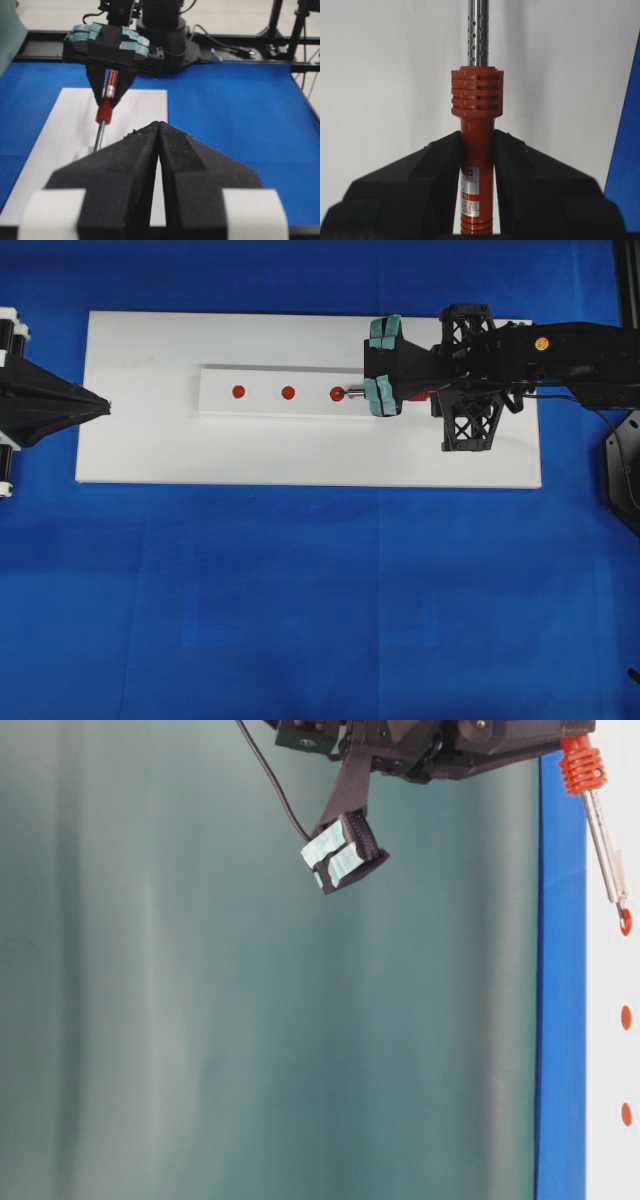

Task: Touch the tip of the soldering iron to the mark.
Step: 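Raise the iron tip and pull it back to the right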

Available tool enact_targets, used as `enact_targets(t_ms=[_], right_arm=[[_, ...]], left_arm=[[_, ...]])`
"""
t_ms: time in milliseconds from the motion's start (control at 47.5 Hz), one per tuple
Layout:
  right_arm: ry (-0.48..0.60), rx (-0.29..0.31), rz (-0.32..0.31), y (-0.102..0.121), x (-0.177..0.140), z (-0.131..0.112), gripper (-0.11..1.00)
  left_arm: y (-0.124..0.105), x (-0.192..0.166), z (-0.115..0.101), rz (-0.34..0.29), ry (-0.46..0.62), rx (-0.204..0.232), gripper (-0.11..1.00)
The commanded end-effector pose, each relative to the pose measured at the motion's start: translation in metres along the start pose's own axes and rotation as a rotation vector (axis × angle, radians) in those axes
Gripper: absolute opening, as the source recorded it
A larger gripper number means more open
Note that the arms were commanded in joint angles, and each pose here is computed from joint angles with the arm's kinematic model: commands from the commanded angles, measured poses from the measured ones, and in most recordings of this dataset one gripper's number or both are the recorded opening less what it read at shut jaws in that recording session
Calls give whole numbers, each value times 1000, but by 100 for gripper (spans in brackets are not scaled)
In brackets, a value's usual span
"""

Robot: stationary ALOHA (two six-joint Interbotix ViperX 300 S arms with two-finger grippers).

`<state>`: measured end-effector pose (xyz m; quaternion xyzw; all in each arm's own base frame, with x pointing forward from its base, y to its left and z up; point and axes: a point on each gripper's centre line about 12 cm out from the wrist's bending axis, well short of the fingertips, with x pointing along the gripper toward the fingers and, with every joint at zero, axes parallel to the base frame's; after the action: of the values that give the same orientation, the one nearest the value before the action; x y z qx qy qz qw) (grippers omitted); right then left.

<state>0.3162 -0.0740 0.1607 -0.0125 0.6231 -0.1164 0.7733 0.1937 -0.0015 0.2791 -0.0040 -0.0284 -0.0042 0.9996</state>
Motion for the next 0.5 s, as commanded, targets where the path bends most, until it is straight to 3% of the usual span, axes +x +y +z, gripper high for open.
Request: enact_targets(t_ms=[0,484], right_arm=[[-24,2,-2,-1,-5,4,6],[-16,0,-1,-1,-4,4,6]], left_arm=[[0,2,4,-2,-12,0,0],[0,1,5,-2,-18,0,0]])
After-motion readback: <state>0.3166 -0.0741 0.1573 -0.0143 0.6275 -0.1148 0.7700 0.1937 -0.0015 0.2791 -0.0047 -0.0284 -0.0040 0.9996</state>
